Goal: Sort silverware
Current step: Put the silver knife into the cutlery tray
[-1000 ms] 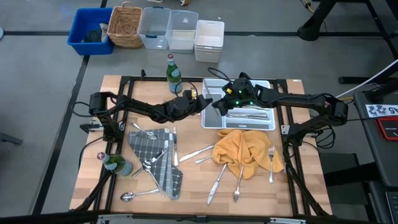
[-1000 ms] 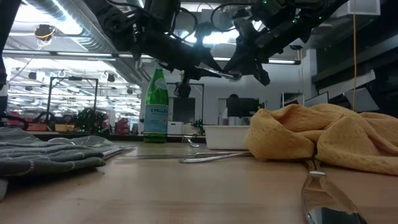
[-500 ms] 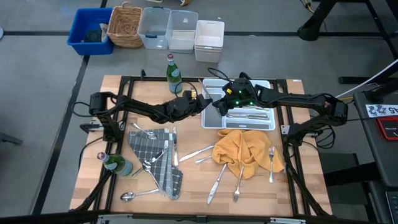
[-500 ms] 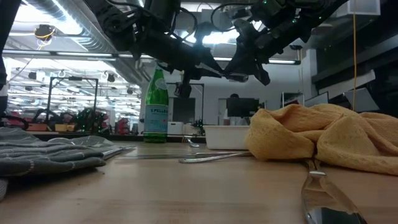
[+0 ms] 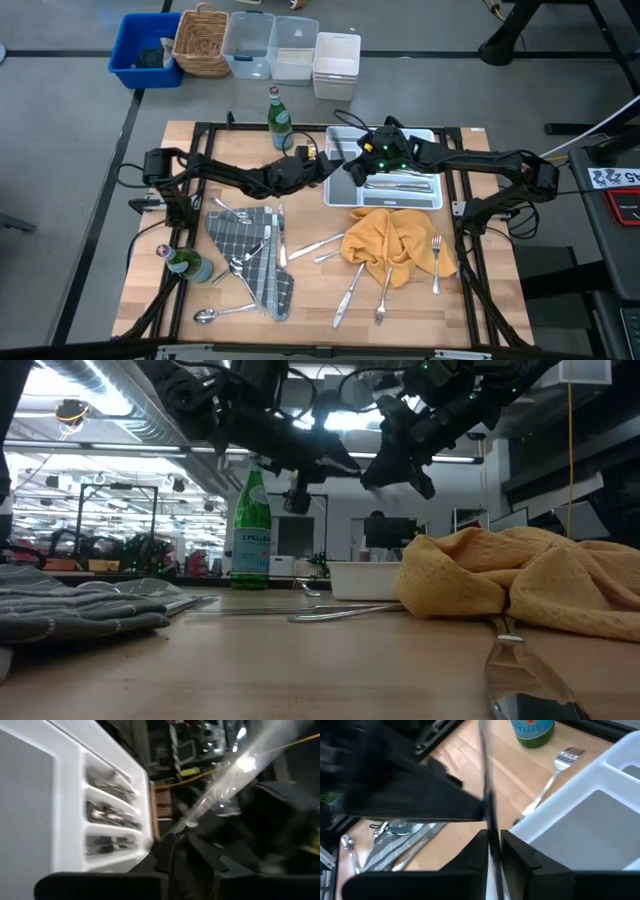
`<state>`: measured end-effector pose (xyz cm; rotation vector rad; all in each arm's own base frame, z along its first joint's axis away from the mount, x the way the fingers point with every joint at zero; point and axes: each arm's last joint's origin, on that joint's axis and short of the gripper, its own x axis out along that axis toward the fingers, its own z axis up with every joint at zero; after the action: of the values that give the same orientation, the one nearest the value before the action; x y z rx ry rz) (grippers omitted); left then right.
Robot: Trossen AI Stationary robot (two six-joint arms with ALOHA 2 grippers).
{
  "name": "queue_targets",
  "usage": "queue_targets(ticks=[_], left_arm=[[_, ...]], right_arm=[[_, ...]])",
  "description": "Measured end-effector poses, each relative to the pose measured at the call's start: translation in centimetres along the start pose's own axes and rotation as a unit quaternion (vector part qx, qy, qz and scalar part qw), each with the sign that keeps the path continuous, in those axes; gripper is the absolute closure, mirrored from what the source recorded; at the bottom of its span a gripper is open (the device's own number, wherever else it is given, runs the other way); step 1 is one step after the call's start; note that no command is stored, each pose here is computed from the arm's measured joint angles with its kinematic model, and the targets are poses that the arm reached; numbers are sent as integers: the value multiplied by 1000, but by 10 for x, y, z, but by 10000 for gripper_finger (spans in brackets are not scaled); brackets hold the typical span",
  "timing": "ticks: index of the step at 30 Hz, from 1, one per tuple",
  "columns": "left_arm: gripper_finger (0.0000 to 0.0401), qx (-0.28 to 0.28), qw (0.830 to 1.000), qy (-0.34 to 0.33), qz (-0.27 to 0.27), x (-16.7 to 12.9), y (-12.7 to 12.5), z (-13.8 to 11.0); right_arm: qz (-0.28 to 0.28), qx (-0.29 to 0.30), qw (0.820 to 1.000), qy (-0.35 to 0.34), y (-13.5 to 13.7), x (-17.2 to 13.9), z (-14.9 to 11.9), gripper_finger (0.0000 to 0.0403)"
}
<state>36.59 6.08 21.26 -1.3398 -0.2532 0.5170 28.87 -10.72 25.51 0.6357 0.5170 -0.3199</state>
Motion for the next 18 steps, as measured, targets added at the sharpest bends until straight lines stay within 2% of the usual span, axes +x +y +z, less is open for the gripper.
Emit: queue_targets(ticks=[6, 11, 18], left_arm=[[369, 11, 1000, -1, -12, -1, -3, 0], [369, 18, 1000, 3, -13, -2, -4, -5], [369, 61, 998, 22, -17, -4, -5, -9]], right_arm=[[-2, 0, 1000, 1, -1, 2, -1, 388], [-2, 2, 1000, 7, -2, 3, -2, 382], [5, 4, 1000, 25, -2, 1, -4, 389]])
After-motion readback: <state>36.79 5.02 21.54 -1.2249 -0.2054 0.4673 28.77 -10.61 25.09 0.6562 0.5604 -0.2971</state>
